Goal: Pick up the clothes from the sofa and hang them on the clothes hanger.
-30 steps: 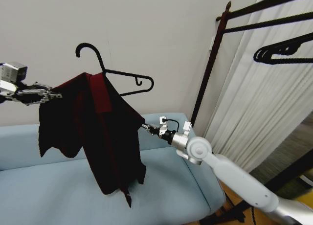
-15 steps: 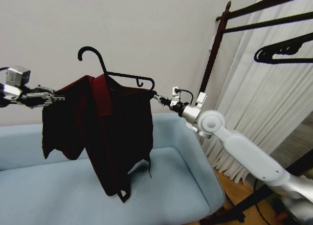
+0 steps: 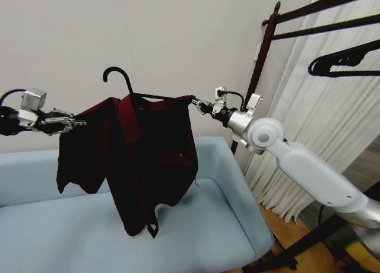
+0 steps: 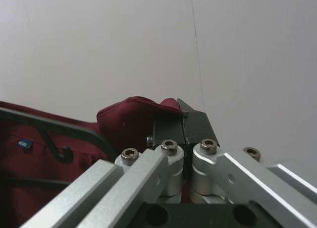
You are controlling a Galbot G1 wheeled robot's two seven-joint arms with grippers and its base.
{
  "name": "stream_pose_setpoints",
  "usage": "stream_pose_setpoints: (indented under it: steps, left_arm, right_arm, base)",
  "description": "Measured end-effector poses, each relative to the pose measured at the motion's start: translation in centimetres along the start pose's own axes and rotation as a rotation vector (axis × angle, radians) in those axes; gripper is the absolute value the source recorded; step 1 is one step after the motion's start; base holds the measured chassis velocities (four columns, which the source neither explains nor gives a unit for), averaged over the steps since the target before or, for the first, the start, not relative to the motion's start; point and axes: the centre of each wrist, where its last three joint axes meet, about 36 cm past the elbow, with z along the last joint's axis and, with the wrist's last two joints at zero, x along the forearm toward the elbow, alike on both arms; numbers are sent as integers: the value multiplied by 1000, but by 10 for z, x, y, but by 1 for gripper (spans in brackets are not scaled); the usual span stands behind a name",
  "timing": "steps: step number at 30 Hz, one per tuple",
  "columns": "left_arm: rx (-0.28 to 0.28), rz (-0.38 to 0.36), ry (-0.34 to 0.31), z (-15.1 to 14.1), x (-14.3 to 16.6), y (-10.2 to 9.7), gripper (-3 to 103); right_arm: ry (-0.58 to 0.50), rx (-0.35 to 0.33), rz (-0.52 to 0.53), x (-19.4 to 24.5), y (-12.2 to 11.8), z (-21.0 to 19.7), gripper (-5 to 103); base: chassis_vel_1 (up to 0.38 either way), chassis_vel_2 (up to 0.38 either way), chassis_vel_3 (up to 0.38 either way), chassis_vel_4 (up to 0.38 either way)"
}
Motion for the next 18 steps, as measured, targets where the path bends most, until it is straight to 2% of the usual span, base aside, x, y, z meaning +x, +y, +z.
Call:
stream_pose_setpoints:
  steps: [5, 12, 16, 18]
  left_arm:
    - [16, -24, 6, 12, -7, -3, 2]
    - [34, -53, 9, 20, -12, -5, 2]
    - [43, -95, 22, 27, -18, -9, 2]
    - [45, -105, 23, 28, -19, -10, 2]
  right_arm:
    - [-42, 95, 11, -2, 5, -5, 0]
    - [-59, 165, 15, -2, 9, -12, 0]
    - [-48, 229, 3, -4, 15, -17, 0]
    - [-43, 234, -1, -4, 17, -18, 0]
  base:
    - [0, 0, 0, 0]
    - [0, 0, 0, 0]
    - [0, 0, 0, 0]
    - [0, 0, 0, 0]
